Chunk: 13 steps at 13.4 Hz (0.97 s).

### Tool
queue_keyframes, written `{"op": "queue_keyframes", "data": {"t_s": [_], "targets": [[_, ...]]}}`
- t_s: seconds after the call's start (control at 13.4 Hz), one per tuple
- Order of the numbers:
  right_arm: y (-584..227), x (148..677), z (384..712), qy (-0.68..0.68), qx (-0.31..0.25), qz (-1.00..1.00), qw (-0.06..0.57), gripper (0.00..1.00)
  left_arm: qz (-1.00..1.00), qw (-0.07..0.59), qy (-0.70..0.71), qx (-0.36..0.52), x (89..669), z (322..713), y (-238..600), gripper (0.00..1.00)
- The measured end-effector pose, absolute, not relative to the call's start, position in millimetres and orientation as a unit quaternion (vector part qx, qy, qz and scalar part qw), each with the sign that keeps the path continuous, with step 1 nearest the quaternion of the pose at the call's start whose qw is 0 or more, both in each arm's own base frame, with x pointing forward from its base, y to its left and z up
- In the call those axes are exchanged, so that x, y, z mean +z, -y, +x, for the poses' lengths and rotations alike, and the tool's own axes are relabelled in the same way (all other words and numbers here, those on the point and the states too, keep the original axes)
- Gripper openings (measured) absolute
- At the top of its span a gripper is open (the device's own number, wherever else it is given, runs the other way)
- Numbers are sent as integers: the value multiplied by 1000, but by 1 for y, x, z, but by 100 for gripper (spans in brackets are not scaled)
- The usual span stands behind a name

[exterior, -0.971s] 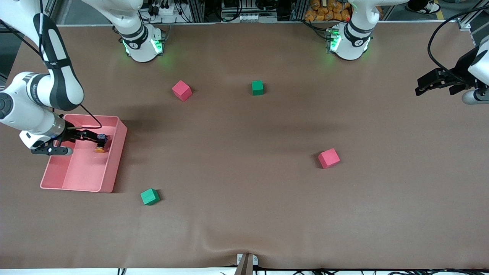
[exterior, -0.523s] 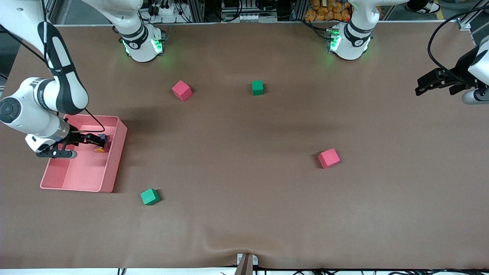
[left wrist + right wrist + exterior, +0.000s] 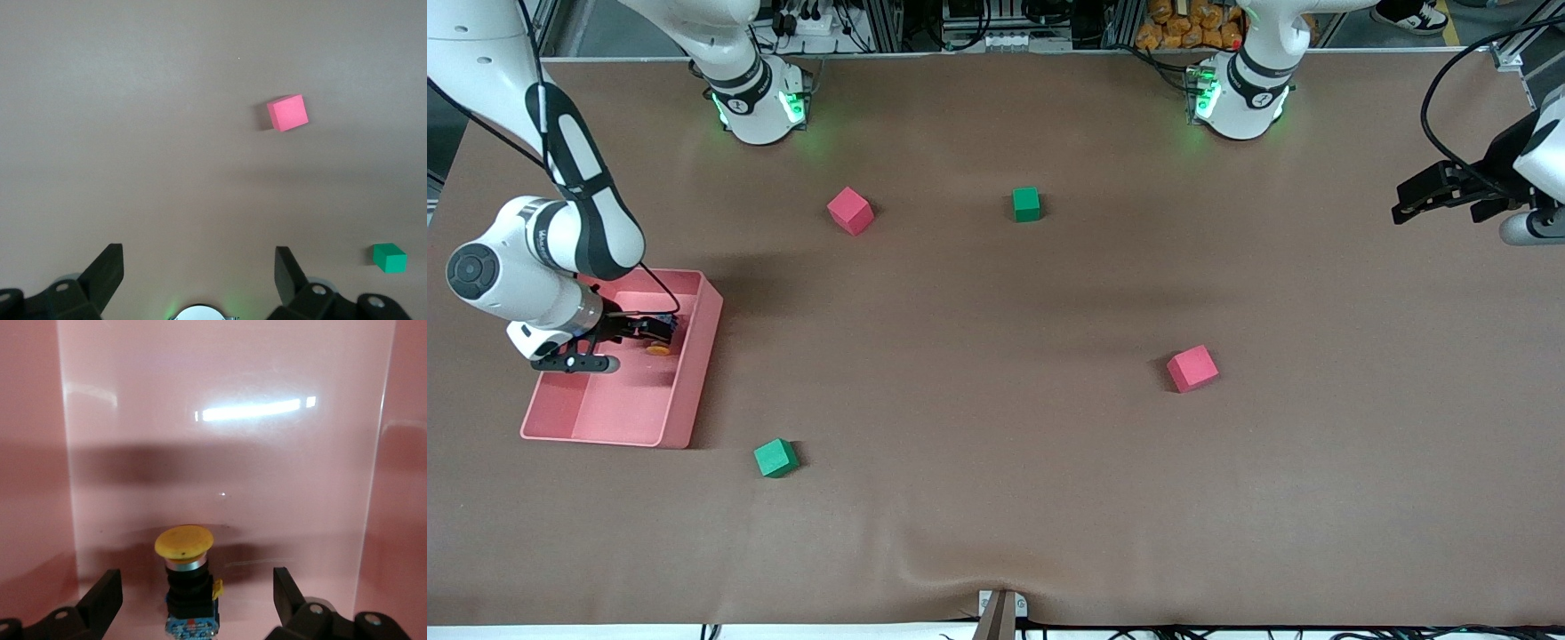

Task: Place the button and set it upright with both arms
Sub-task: 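Lower the right gripper and close it around the yellow button's base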

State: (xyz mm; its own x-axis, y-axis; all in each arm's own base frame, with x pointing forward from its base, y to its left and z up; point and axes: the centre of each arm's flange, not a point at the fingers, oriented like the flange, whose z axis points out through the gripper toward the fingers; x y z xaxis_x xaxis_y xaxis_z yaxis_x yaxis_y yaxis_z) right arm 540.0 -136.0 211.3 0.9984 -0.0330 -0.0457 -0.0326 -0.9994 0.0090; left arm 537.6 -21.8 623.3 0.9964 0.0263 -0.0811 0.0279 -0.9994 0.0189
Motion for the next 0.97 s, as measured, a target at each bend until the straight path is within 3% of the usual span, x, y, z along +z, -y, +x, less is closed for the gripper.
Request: {"op": "queue_keyframes", "data": {"t_s": [0.37,0.97], "targets": [[133,178,521,17,-18,1000,4,100,999,10,-14,-41,623,538,22,100],[132,177,522,17,-18,1000,4,100,999,10,-14,-42,621,539,21,100]]}}
